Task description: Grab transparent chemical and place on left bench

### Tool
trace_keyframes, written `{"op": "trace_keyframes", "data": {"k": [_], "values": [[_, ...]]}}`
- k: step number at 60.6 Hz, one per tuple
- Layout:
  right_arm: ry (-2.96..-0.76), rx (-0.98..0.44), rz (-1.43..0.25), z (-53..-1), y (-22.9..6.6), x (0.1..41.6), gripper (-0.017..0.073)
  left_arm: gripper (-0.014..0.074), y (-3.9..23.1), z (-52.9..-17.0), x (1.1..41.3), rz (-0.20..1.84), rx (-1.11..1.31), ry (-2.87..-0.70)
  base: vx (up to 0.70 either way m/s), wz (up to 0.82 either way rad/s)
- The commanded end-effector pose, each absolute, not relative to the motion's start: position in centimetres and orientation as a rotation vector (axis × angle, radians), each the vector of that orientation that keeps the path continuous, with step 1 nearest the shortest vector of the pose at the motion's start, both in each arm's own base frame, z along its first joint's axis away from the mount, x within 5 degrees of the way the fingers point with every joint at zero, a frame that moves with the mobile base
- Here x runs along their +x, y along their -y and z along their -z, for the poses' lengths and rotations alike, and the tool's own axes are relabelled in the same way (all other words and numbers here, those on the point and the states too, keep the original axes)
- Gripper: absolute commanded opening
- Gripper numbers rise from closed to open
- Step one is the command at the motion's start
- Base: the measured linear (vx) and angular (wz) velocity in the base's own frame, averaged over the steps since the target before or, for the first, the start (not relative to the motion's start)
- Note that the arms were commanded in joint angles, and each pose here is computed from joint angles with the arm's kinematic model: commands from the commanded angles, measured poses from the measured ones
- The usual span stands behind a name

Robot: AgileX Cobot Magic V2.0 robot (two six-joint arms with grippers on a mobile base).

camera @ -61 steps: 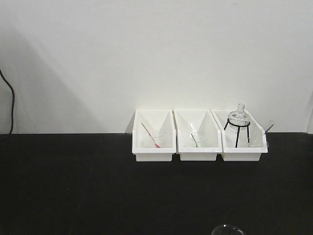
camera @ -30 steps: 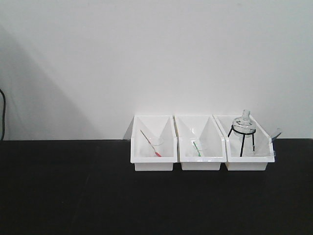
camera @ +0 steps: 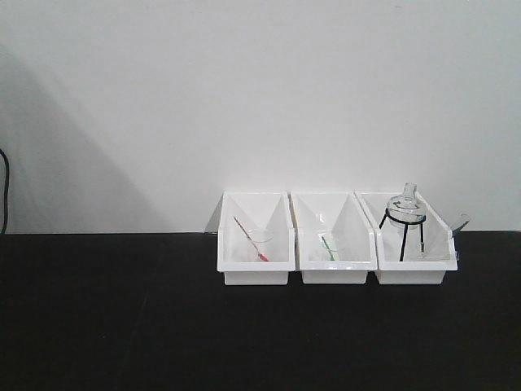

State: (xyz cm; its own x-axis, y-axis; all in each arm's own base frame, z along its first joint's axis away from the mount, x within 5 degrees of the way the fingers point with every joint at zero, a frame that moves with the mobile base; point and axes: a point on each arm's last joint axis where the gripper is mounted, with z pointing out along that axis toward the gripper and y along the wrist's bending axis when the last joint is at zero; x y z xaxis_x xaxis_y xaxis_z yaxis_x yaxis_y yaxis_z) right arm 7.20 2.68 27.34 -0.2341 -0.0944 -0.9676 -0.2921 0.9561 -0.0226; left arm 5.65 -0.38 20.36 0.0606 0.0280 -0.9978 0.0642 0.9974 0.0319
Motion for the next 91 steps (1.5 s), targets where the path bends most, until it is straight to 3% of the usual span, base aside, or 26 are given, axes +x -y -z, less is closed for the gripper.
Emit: {"op": "trace_keyframes", "data": {"k": [1,7,18,22,43,57,65,83,91], "values": [[-1.741,-0.237,-0.191,-28.8,-2.5,7.4,-0.0001,-0.0003,0.4,-20.6,5.5,0.035,0.064,-1.429,0.00,0.00],[-1.717,-0.185,-0.269,-29.1,-2.7,7.4,-0.0001,-0.0003,0.4,-20.6,5.5,0.035,0.064,-1.429,0.00,0.00],[-1.590,0.070,-0.374,-30.4,-1.8,8.4,-0.0001,-0.0003,0.4,-20.6,5.5,0.035,0.064,-1.429,0.00,0.00],[-1.602,0.098,-0.408,-30.3,-1.8,9.3,-0.0001,-0.0003,0.4,-20.6,5.5,0.035,0.064,-1.429,0.00,0.00],[-1.771,-0.179,-0.545,-27.2,-3.2,15.6,-0.0001,-0.0003,0.4,-20.6,5.5,0.035,0.064,-1.429,0.00,0.00],[-1.945,-0.189,-0.556,-23.8,-2.9,18.3,0.0018,-0.0003,0.4,-20.6,5.5,0.035,0.064,-1.429,0.00,0.00],[-1.967,-0.256,-0.601,-22.9,-3.3,18.9,0.0092,-0.0003,0.4,-20.6,5.5,0.035,0.064,-1.429,0.00,0.00],[-1.937,-0.369,-0.604,-22.7,-3.6,19.0,0.0436,-0.0003,0.4,-20.6,5.5,0.035,0.064,-1.429,0.00,0.00],[-1.936,-0.370,-0.606,-22.7,-3.7,19.0,0.0519,-0.0003,0.4,-20.6,5.5,0.035,0.064,-1.429,0.00,0.00]]}}
